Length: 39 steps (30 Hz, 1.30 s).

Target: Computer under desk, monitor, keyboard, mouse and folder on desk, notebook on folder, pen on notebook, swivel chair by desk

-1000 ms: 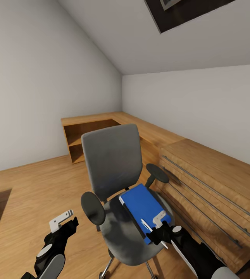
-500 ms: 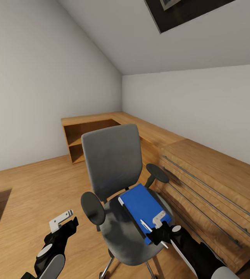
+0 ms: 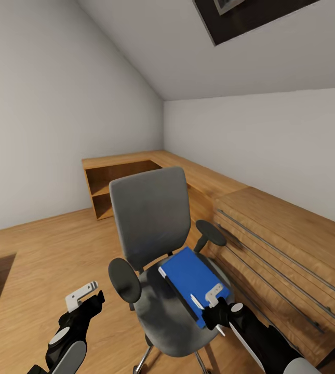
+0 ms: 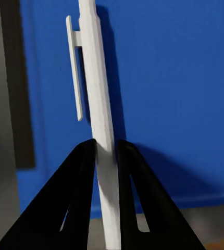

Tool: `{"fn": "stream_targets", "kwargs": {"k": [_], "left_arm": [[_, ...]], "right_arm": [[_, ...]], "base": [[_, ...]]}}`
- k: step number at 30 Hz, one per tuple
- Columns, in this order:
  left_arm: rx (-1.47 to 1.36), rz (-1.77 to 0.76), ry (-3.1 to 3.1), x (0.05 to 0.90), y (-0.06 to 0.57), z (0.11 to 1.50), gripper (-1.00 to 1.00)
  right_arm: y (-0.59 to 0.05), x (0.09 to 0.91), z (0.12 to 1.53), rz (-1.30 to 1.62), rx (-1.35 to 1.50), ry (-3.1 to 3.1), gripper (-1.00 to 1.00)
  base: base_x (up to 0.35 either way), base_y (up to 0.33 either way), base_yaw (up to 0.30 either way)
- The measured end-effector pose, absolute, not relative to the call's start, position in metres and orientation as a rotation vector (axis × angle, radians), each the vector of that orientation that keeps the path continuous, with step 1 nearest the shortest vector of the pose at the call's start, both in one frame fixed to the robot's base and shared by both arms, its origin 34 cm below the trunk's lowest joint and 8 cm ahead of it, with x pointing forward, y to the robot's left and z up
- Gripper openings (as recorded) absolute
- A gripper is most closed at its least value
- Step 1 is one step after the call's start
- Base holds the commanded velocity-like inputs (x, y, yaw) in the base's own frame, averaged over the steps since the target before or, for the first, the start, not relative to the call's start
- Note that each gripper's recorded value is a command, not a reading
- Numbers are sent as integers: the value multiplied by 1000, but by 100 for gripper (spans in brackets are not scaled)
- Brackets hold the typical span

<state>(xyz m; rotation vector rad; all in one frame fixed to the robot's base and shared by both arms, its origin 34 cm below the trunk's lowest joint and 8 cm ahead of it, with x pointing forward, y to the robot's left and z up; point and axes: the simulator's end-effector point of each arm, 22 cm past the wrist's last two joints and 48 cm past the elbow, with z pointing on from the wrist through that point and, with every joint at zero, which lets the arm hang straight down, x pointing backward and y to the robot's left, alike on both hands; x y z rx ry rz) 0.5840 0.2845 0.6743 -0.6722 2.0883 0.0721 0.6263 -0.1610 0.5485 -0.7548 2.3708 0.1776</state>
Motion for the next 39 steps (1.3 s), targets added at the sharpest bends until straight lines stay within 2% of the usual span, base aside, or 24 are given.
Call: {"fn": "stream_targets", "kwargs": {"k": [14, 39], "left_arm": [[-670, 71, 2090, 584, 284, 676, 100], [-665, 70, 2091, 590, 283, 724, 100]], "right_arm": [[-161, 627, 551, 176, -756, 2369, -100], [-149, 660, 642, 174, -723, 2259, -100]], "base": [[0, 0, 0], [0, 0, 0]]}}
